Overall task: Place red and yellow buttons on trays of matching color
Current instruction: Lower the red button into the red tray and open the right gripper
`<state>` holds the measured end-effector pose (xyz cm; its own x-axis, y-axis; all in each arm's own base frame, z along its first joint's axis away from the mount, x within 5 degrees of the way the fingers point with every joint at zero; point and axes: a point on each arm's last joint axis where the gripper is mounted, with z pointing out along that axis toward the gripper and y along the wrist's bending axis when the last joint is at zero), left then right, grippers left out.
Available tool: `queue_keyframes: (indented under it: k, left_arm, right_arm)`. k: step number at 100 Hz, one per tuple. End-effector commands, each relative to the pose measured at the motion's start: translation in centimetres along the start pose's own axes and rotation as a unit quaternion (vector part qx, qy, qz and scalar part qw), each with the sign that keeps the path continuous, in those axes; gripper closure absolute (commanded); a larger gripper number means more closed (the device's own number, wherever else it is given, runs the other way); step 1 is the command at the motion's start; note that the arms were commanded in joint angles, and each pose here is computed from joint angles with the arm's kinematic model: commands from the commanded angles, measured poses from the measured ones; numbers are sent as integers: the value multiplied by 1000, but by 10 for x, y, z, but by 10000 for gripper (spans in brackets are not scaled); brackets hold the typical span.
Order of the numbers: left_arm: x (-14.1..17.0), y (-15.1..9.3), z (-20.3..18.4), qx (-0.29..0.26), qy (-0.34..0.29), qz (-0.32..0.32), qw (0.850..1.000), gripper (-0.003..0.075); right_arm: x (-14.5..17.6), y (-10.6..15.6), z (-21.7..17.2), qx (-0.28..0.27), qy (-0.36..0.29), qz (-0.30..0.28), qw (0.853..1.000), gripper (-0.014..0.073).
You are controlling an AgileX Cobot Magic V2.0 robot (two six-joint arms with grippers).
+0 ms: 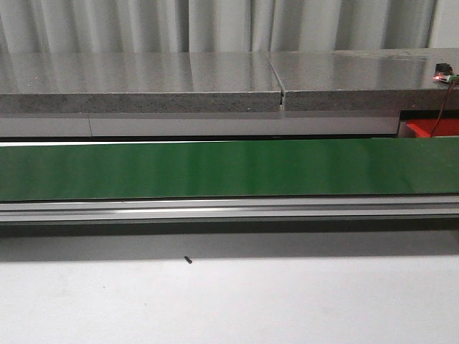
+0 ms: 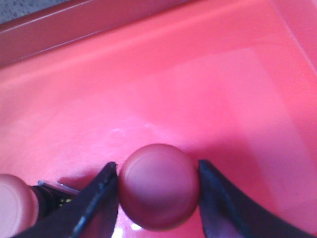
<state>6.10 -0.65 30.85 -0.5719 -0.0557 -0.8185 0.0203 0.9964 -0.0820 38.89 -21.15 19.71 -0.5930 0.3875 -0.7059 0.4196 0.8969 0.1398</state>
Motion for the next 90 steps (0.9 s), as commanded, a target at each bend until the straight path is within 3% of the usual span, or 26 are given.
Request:
queue_keyframes:
  k: [1, 9, 13, 46, 65, 90]
  left_arm:
    - [-12, -2, -5, 8, -40, -2, 999, 741]
    - [-12, -2, -5, 8, -40, -2, 999, 741]
    - [-12, -2, -5, 8, -40, -2, 999, 741]
    - [-12, -2, -5, 8, -40, -2, 999, 741]
    - [-12, -2, -5, 8, -40, -2, 999, 741]
    - [-12, -2, -5, 8, -40, -2, 999, 741]
  right_arm:
    - [-29, -1, -25, 13, -69, 3, 998, 155]
    - [-30, 1, -28, 8, -67, 2, 998, 50]
    - [-30, 2, -30, 4, -62, 2, 998, 36]
    - [-44, 10, -64, -8, -83, -12, 996, 179]
    - [-51, 26, -95, -30, -90, -60, 994, 181]
    - [-34, 41, -135, -29, -121, -65, 990, 181]
